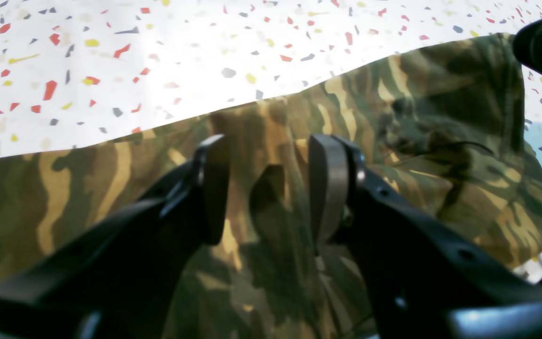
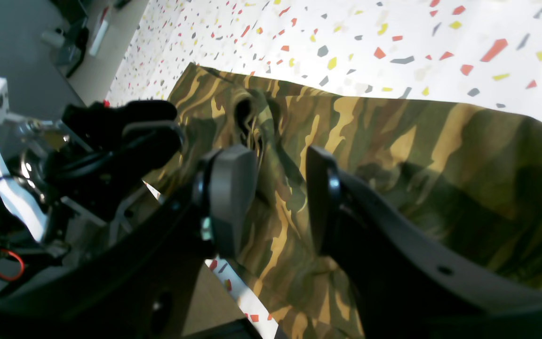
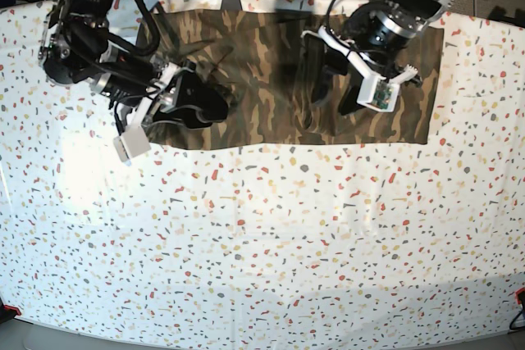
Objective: Fold the T-shirt properly
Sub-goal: 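Grasp the opposite side edge with the left gripper and fold it inward, then grasp the folded strip's end with the right gripper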
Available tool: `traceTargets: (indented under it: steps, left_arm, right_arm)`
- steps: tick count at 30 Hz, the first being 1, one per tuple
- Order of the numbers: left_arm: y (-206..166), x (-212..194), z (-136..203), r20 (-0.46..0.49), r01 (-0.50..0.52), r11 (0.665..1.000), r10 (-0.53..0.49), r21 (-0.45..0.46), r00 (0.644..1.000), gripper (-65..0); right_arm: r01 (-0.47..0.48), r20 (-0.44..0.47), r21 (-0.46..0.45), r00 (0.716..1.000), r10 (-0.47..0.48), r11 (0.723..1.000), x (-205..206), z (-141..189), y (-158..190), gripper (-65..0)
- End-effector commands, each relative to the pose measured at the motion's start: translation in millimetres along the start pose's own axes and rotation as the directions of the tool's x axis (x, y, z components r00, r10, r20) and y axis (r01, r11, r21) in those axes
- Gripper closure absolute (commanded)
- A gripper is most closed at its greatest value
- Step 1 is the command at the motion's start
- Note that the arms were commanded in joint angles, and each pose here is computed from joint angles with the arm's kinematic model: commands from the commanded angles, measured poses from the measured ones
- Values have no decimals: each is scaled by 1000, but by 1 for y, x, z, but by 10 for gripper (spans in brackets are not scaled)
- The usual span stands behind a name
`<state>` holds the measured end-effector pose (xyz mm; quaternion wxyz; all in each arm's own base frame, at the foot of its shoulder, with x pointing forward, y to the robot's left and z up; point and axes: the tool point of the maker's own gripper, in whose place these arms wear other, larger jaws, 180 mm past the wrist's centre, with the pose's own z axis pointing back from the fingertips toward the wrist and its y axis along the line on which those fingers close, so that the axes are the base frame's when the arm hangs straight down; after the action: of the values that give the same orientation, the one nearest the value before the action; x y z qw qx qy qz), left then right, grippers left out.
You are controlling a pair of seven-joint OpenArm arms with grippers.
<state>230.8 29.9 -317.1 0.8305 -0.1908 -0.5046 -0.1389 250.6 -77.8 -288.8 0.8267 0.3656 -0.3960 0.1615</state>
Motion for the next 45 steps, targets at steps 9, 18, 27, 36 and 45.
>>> traceTargets:
  steps: [9, 18, 27, 36, 45]
  left_arm:
    - [5, 12, 2, 43, 81, 996, -83, 33, 996, -267]
    - [54, 13, 11, 6, 167, 962, -172, 215, 985, -267]
    - [88, 15, 25, -1, 144, 941, -150, 305, 989, -266]
    - [99, 7, 26, -25, 140, 934, -140, 329, 990, -266]
    - [104, -14, 22, -64, 130, 935, -115, 329, 991, -266]
  right_arm:
    - [-23, 26, 18, 999, 22, 1000, 10, 2, 5, -207]
    - [-97, -200, -41, 976, 87, 994, -20, 24, -19, -208]
    - [-235, -364, -260, 922, 130, 937, -31, 63, -88, -292]
    - [-50, -411, -358, 905, -110, 932, -64, 83, -142, -292]
    - [91, -391, -356, 889, -237, 930, -78, 78, -168, -292]
